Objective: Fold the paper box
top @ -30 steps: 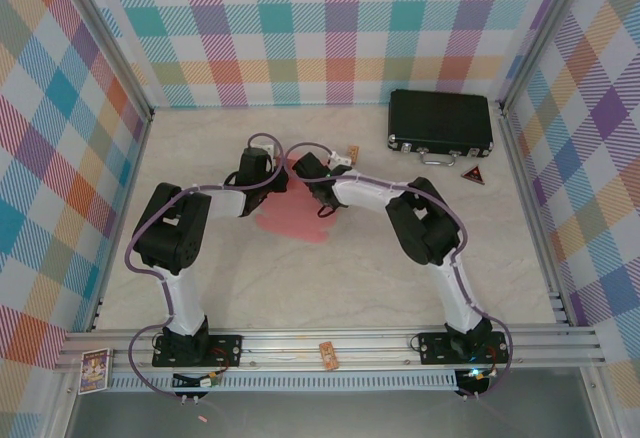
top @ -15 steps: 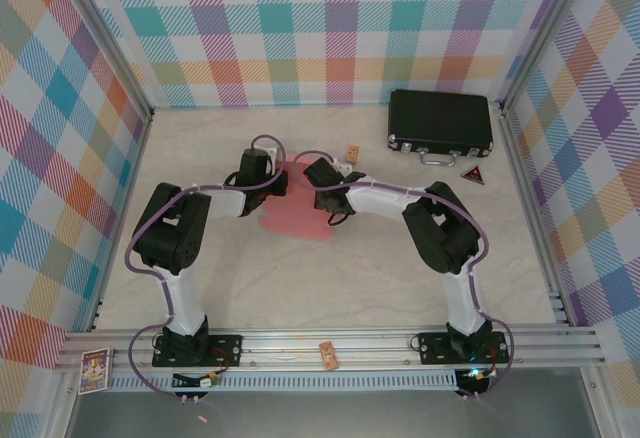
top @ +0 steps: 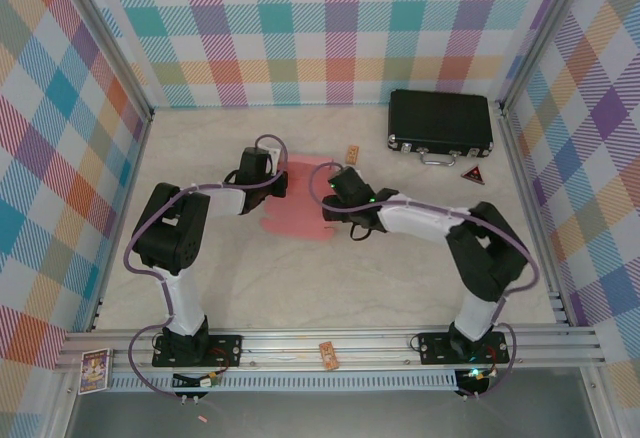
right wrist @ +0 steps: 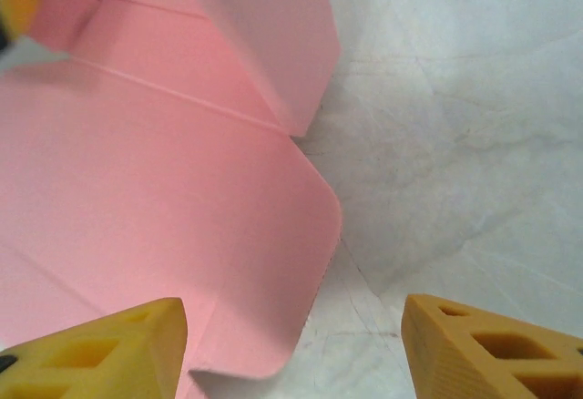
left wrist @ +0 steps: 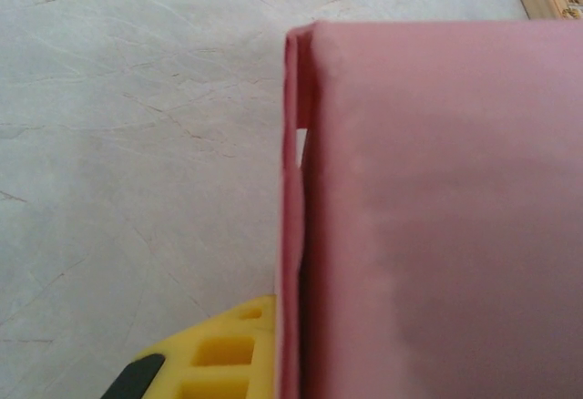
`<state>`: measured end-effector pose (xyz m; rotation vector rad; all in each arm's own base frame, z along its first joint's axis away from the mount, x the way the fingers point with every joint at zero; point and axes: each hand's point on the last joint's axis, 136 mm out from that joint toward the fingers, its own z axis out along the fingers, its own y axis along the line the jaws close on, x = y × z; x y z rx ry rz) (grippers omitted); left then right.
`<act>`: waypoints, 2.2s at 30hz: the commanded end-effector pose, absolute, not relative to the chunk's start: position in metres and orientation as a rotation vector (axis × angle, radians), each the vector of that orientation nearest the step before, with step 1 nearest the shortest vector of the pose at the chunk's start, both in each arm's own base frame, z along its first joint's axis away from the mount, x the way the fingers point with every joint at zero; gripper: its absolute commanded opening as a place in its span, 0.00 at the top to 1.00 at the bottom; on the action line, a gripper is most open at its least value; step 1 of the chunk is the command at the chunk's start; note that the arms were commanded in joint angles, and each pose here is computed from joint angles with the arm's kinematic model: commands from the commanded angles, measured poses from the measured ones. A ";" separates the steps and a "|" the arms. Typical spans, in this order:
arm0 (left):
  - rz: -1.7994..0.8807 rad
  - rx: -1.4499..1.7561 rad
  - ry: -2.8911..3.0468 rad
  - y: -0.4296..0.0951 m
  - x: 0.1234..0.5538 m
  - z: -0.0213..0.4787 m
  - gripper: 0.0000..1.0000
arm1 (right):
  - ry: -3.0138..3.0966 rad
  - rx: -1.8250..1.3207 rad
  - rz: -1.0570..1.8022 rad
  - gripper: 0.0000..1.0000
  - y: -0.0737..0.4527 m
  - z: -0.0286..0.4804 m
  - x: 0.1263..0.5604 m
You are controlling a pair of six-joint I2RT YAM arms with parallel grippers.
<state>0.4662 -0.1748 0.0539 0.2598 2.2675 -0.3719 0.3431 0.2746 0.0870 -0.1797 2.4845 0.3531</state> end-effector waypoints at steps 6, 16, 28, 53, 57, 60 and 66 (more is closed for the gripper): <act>-0.432 0.406 2.269 -0.197 0.459 0.064 0.90 | 2.389 -0.269 0.511 0.36 0.239 0.137 0.353; -0.444 0.573 2.251 -0.223 0.451 0.062 0.92 | 2.412 -0.347 0.640 0.36 0.227 0.170 0.398; -0.471 0.738 2.198 -0.246 0.440 0.061 0.93 | 2.500 -0.471 0.905 0.37 0.283 0.147 0.430; -0.317 0.499 2.229 -0.235 0.471 0.063 0.99 | 2.578 -0.466 1.400 0.40 0.330 0.117 0.391; -0.334 0.449 2.224 -0.237 0.476 0.064 0.99 | 2.595 -0.462 1.427 0.40 0.336 0.113 0.387; -0.318 0.408 2.218 -0.235 0.479 0.065 0.99 | 2.598 -0.463 1.456 0.40 0.342 0.111 0.383; -0.317 0.371 2.197 -0.236 0.483 0.069 0.99 | 2.600 -0.452 1.502 0.40 0.351 0.109 0.379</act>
